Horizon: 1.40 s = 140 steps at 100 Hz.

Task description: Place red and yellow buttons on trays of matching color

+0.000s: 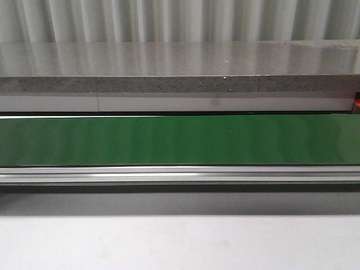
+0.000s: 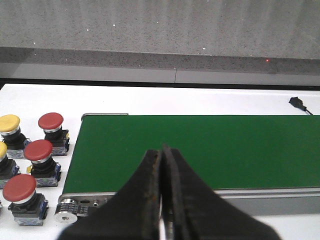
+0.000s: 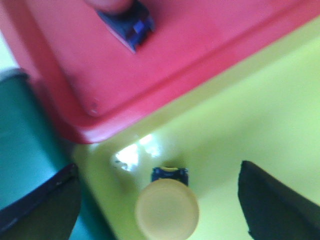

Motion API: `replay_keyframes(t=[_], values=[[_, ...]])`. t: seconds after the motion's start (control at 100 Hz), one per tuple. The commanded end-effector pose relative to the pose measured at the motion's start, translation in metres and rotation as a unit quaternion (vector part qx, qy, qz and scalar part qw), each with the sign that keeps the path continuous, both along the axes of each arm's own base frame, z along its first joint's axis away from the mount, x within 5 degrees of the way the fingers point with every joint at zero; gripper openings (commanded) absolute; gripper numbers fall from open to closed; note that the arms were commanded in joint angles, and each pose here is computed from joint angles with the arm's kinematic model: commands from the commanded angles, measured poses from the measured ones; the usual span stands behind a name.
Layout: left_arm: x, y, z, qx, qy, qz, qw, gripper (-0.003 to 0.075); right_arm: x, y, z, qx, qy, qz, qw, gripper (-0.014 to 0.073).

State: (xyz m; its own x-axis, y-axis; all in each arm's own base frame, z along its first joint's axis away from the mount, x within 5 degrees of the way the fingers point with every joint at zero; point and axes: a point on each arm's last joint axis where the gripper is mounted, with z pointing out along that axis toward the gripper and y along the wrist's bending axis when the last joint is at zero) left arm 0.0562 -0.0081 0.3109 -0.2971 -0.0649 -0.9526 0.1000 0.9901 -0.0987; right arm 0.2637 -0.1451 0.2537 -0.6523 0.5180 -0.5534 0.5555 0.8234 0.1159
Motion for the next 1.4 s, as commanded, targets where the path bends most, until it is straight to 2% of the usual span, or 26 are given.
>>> replay_keyframes(t=[0.0, 0.14, 0.31, 0.52, 0.79, 0.84, 0.91, 1.03, 1.15, 1.39], values=[[0.002, 0.000, 0.013, -0.005, -0.044, -0.003, 0.999, -0.0020, -0.002, 0.017, 0.039, -0.041, -0.073, 0.023, 0.996, 0.0634], [0.002, 0.000, 0.013, -0.005, -0.044, -0.003, 0.999, -0.0020, -0.005, 0.055, 0.070, -0.077, -0.128, 0.094, 0.984, 0.0634], [0.002, 0.000, 0.013, -0.005, -0.044, -0.003, 0.999, -0.0020, -0.024, 0.098, 0.097, -0.115, -0.198, 0.175, 0.958, 0.0634], [0.002, 0.000, 0.013, -0.005, -0.044, -0.003, 0.999, -0.0020, -0.059, 0.131, 0.100, -0.135, -0.231, 0.248, 0.931, 0.0634], [0.002, 0.000, 0.013, -0.005, -0.044, -0.003, 0.999, -0.0020, -0.103, 0.139, 0.094, -0.140, -0.258, 0.258, 0.920, 0.0621], [0.002, 0.000, 0.013, -0.005, -0.044, -0.003, 0.999, -0.0020, -0.109, 0.140, 0.095, -0.143, -0.265, 0.257, 0.918, 0.0578], [0.002, 0.000, 0.013, -0.005, -0.044, -0.003, 0.999, -0.0020, -0.116, 0.140, 0.098, -0.147, -0.277, 0.255, 0.915, 0.0467], [0.002, 0.000, 0.013, -0.005, -0.044, -0.003, 0.999, -0.0020, -0.124, 0.141, 0.098, -0.149, -0.283, 0.255, 0.912, 0.0180], [0.002, 0.000, 0.013, -0.005, -0.044, -0.003, 0.999, -0.0020, -0.125, 0.141, 0.096, -0.146, -0.277, 0.257, 0.914, -0.0065], [0.002, 0.000, 0.013, -0.005, -0.044, -0.003, 0.999, -0.0020, -0.125, 0.141, 0.095, -0.145, -0.274, 0.257, 0.915, -0.0067]])
